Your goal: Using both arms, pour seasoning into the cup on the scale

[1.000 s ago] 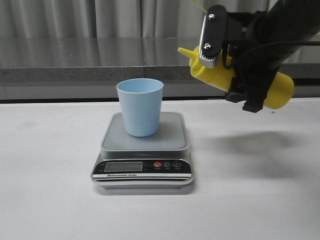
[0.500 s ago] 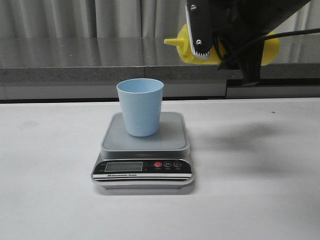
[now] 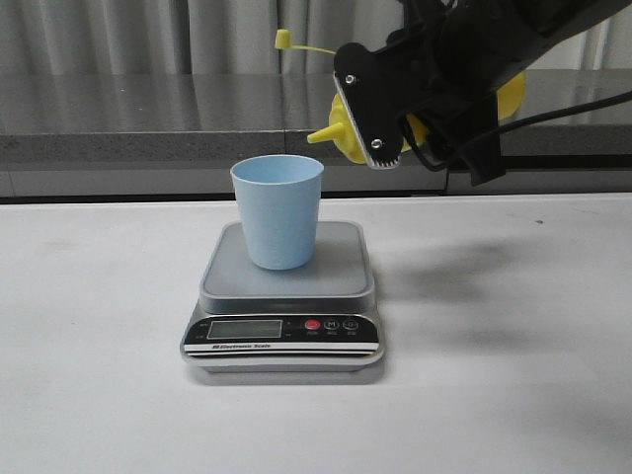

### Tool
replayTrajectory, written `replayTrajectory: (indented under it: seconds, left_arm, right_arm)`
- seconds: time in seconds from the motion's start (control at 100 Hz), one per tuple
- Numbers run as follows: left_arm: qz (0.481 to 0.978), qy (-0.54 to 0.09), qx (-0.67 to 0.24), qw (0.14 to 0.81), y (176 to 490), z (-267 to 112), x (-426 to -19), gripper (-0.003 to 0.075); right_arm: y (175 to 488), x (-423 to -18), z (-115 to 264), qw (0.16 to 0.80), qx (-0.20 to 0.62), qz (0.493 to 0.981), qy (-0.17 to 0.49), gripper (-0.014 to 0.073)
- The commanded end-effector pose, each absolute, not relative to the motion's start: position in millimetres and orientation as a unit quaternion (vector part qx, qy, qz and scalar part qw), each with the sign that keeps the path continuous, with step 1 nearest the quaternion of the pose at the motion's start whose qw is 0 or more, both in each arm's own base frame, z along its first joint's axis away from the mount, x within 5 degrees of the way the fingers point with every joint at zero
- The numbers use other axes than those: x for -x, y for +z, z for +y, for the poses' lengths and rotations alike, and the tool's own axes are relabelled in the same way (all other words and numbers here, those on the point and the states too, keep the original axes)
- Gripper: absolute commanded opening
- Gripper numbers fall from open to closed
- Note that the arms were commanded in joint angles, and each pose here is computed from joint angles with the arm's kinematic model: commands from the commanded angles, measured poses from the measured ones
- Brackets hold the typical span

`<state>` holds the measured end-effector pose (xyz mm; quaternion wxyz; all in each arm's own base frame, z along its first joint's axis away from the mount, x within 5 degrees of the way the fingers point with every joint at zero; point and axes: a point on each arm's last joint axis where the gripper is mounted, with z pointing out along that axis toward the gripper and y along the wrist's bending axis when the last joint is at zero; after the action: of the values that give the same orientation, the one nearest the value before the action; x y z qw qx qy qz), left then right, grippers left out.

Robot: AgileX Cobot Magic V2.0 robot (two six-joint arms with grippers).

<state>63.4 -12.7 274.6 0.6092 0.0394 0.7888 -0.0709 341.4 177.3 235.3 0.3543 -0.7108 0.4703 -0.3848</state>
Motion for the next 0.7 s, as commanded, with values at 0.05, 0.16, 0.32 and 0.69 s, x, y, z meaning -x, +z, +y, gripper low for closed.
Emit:
replayTrajectory:
  seconds: [0.05, 0.16, 0.32, 0.69]
  left_arm:
    - [0.761, -0.08, -0.027, 0.643, 288.6, -12.3, -64.9, -0.002]
    - [0.761, -0.08, -0.027, 0.643, 288.6, -12.3, -64.9, -0.002]
    - [0.761, -0.08, -0.027, 0.643, 288.6, -12.3, -64.9, -0.002]
    - [0.761, -0.08, -0.027, 0.643, 288.6, -12.3, -64.9, -0.002]
  right_arm:
    - [262.9, -342.8, 175.6, 0.361, 0.678, 0.461, -0.445, -0.0059]
    - [263.0, -341.2, 177.9, 0.35, 0.674, 0.457, -0.463, -0.0059]
    - [264.1, -338.9, 180.7, 0.349, 0.67, 0.456, -0.471, -0.0059]
    - [270.1, -330.7, 191.6, 0.335, 0.663, 0.438, -0.506, -0.0059]
